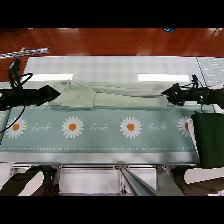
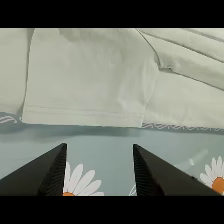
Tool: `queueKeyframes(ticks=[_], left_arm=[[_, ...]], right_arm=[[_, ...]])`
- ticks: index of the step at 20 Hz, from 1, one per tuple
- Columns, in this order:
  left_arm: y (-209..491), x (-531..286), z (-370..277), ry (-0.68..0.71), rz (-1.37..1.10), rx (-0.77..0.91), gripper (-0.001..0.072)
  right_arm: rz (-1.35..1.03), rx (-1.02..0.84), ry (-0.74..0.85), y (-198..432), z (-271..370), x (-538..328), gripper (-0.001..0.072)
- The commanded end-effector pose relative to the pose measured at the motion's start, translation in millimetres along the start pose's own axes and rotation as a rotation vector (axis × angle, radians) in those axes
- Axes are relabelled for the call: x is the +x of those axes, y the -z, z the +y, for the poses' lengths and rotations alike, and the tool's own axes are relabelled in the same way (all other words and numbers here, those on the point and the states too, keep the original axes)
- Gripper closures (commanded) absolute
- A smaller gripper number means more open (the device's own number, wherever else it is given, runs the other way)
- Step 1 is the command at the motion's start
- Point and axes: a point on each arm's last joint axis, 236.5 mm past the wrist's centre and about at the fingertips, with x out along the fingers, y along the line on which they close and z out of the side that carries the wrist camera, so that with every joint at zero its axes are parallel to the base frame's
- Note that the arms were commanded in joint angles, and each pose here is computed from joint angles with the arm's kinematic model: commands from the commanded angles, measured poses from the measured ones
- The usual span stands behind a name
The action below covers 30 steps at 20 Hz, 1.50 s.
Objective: Fold the shirts.
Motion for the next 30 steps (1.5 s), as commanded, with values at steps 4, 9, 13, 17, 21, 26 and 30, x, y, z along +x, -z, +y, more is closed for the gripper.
queueKeyframes(ticks=[4,9,13,17,21,26,30], left_arm=[[0.3,0.2,0.1,0.000,0.001,0.000,0.0201],[-0.4,0.2,-5.4,0.024,-0.002,0.050,0.0691],[-8.1,4.1,-46.9,0.182,-0.031,0.073,0.0689],[-2.7,48.4,-109.2,0.241,0.011,0.234,0.0690],[49.4,124.1,-205.6,0.353,0.238,0.349,0.0690],[160.9,186.4,-296.5,0.444,0.563,0.460,0.0690],[245.2,196.3,-324.2,0.443,0.777,0.491,0.0690]], right_arm=[[0.058,-0.144,-0.014,0.7,51.4,38.9,0.0686],[0.038,-0.306,-0.027,5.1,112.1,-7.6,0.0689],[-0.006,-0.446,0.190,32.4,114.3,-85.2,0.0689],[-0.109,-0.509,0.190,88.6,127.4,-140.3,0.0689],[-0.181,-0.494,0.121,144.9,132.3,-166.9,0.0689],[-0.216,-0.476,0.094,182.8,127.9,-182.7,0.0689],[-0.234,-0.487,0.075,189.0,133.8,-189.0,0.0689]])
